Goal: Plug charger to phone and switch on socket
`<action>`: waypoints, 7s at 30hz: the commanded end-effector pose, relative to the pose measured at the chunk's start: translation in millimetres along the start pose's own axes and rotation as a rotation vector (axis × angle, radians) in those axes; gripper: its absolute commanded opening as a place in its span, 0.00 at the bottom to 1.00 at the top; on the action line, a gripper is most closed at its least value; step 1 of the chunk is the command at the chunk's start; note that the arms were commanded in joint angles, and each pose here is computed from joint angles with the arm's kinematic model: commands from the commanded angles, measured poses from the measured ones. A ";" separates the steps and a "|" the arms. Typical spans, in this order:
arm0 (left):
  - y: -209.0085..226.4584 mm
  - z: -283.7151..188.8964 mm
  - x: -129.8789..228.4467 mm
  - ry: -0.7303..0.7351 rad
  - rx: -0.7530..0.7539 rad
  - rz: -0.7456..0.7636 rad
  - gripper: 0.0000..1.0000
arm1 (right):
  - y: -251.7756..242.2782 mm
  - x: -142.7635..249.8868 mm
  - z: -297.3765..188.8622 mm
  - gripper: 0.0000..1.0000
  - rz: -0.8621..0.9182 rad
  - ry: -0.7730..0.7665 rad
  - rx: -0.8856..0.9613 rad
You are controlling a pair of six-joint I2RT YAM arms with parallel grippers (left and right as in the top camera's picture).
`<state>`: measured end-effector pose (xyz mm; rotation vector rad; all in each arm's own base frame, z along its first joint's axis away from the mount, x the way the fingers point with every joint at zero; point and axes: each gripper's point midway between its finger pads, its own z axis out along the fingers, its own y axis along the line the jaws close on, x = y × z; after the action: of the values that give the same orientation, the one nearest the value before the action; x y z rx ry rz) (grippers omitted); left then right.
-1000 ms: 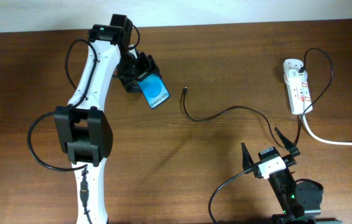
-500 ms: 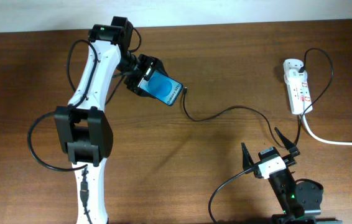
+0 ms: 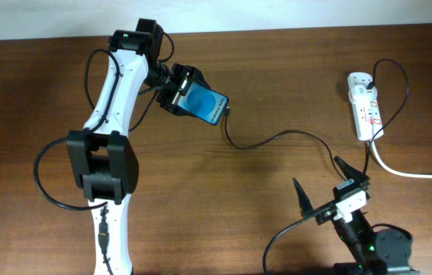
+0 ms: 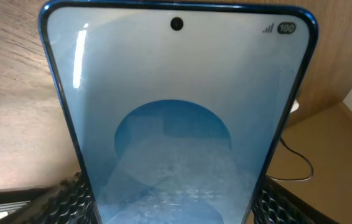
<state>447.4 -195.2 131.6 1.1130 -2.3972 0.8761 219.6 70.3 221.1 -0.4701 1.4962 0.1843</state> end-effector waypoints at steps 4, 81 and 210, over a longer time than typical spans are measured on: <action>-10.1 -7.3 7.8 0.020 0.040 0.009 0.00 | 15.7 -58.4 -5.1 0.98 0.084 0.071 -0.155; -45.5 -39.8 50.2 0.579 0.369 -0.036 0.00 | -65.6 32.4 63.8 0.98 0.814 1.101 0.311; -27.4 -20.9 85.8 0.082 -0.013 -0.054 0.00 | 95.4 23.6 244.5 0.11 1.017 0.841 -0.156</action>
<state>419.6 -238.5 175.7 1.1304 -2.2848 0.7900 404.5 248.9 181.5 0.1999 2.4622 1.0070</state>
